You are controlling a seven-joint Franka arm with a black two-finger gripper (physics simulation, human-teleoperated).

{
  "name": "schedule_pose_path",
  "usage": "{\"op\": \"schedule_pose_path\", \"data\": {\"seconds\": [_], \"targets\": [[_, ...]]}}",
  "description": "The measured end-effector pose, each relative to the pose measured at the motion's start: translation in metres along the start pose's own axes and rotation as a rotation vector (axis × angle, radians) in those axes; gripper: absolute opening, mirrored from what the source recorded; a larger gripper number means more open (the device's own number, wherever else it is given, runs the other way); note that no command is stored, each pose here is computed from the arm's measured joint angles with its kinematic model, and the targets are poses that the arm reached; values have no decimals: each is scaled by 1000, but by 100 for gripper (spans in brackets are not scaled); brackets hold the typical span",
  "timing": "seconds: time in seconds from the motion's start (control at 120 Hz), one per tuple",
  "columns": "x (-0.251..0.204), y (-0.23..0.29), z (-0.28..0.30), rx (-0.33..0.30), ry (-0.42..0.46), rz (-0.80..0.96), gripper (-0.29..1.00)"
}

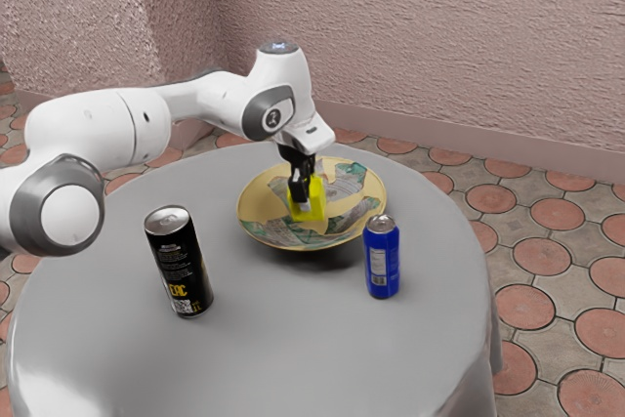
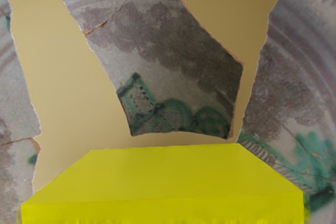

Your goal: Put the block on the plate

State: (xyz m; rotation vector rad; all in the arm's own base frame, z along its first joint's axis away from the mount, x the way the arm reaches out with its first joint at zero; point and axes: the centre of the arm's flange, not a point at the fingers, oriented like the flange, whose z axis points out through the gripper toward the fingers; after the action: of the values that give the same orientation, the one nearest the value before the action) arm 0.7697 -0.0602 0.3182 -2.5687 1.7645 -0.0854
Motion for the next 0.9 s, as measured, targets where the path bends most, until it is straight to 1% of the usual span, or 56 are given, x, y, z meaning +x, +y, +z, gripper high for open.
{"op": "schedule_pose_path", "data": {"seconds": [0.133, 0.308, 0.4, 0.567, 0.692, 0.9], "targets": [[3, 0, -3, 5, 1, 5, 57], [2, 1, -9, 6, -8, 7, 65], [-1, 2, -12, 1, -16, 3, 67], [-4, 2, -30, 12, -26, -4, 69], [-2, 6, -54, 32, -36, -1, 69], [6, 19, -77, 30, -50, 1, 70]]}}
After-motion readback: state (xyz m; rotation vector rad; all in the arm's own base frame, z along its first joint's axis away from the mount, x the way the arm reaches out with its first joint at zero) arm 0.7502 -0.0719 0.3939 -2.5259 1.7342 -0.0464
